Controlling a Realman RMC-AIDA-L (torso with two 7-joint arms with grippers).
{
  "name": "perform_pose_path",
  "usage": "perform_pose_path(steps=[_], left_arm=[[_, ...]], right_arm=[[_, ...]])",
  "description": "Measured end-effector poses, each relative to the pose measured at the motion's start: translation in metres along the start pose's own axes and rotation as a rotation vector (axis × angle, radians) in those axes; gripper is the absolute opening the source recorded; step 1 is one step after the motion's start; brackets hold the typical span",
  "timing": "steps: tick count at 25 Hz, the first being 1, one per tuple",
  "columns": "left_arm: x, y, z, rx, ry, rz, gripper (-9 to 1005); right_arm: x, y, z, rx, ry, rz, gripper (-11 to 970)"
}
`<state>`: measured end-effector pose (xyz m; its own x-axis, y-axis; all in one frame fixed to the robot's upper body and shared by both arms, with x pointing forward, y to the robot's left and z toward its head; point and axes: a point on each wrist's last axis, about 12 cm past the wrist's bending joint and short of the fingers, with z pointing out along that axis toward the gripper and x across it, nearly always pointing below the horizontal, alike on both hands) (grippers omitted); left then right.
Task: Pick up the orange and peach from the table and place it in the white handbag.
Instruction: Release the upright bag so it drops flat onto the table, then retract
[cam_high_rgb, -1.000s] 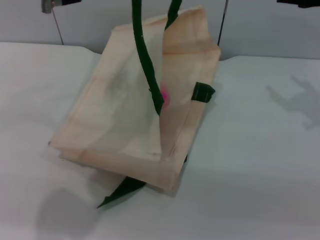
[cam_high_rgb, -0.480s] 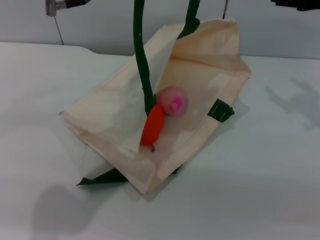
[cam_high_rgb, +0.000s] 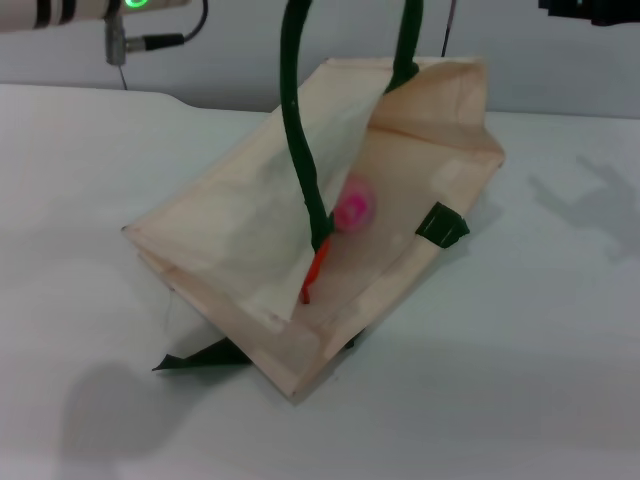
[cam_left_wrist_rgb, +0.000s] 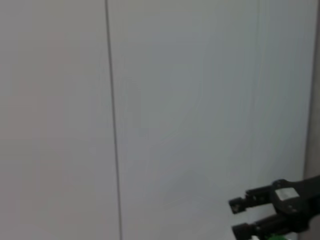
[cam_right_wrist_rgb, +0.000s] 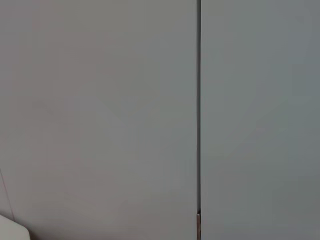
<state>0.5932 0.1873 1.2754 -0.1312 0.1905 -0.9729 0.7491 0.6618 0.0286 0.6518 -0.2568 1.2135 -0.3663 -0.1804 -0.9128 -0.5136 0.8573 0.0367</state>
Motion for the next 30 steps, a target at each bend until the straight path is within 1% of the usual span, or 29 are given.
perform_pose_path(steps=[5,10,14,19,23,30], left_arm=[[0.008,-0.002,0.003,0.058,0.005,-0.024,524],[0.017,-0.003,0.006,0.128,-0.029,-0.054,521],[0.019,-0.004,0.006,0.159,-0.047,-0.049,519],[0.02,-0.005,0.006,0.178,-0.058,-0.04,516],[0.022,-0.004,0.007,0.174,-0.059,-0.049,513],[0.03,0.007,0.003,0.148,-0.063,-0.114,509]], right_arm=[[0.0,0.0,0.0,-0.003,0.002,0.0,864],[0.0,-0.001,-0.002,-0.005,0.003,0.003,864],[0.0,0.0,-0.002,-0.011,0.007,0.004,864],[-0.002,0.0,-0.002,-0.014,0.005,0.001,863],[-0.003,0.001,-0.002,-0.02,0.006,-0.001,864],[-0.003,0.0,-0.003,-0.029,0.012,-0.004,865]])
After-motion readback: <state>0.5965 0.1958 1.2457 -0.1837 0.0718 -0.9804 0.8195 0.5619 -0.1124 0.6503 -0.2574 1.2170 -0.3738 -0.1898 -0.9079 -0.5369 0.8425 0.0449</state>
